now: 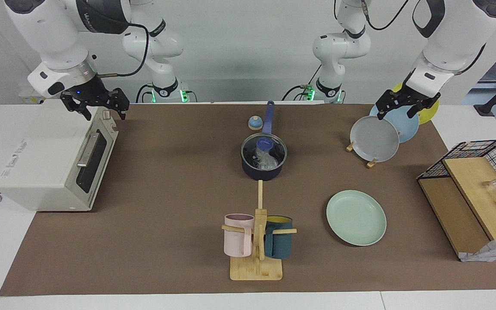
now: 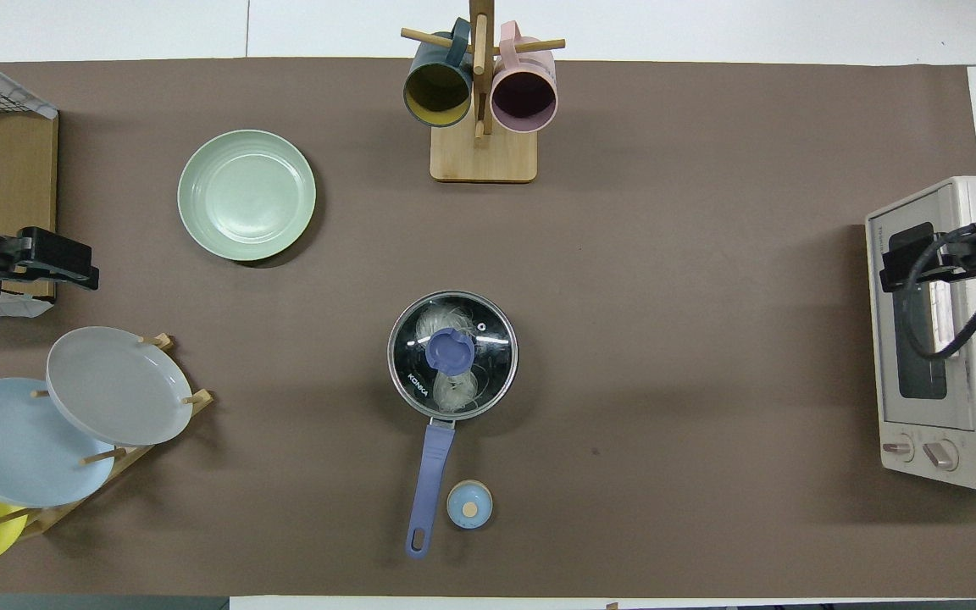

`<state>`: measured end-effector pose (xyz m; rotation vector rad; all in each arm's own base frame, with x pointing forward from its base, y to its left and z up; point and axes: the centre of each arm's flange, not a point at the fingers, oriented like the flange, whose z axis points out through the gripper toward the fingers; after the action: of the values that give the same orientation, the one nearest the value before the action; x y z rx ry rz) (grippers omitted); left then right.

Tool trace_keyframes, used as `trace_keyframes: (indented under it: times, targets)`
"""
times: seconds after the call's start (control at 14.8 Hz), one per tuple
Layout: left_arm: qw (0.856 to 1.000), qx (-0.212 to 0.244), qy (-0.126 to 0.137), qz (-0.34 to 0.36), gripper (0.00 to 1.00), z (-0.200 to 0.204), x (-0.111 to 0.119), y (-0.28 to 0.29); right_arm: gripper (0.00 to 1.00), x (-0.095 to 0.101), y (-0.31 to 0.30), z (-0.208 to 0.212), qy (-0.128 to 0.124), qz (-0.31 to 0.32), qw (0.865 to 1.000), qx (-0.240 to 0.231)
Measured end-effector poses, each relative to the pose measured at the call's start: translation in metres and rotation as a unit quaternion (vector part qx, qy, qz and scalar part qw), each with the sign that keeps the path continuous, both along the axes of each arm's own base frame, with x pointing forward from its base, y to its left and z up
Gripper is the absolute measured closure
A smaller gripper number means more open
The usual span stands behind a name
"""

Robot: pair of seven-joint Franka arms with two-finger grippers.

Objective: Transfer vermicelli from pot to plate

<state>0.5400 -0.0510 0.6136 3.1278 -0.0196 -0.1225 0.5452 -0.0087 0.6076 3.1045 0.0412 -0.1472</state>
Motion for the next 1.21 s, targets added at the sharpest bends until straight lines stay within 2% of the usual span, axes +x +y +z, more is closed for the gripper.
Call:
trace_keyframes:
  times: [0.47, 0.74, 1.01, 1.21]
  targets:
    - [1.000, 0.000, 0.000, 0.000, 0.00, 0.000, 0.000, 0.000, 0.00, 0.000, 0.022, 0.000, -0.001, 0.016, 1.000, 0.004]
    - [1.000, 0.000, 0.000, 0.000, 0.00, 0.000, 0.000, 0.000, 0.00, -0.001, 0.143, -0.010, -0.022, 0.008, 1.000, 0.004]
    - [1.000, 0.000, 0.000, 0.000, 0.00, 0.000, 0.000, 0.000, 0.00, -0.002, 0.274, -0.062, -0.024, -0.033, 0.999, 0.014]
    - [1.000, 0.000, 0.000, 0.000, 0.00, 0.000, 0.000, 0.000, 0.00, -0.024, 0.361, -0.088, -0.042, -0.068, 0.997, 0.020]
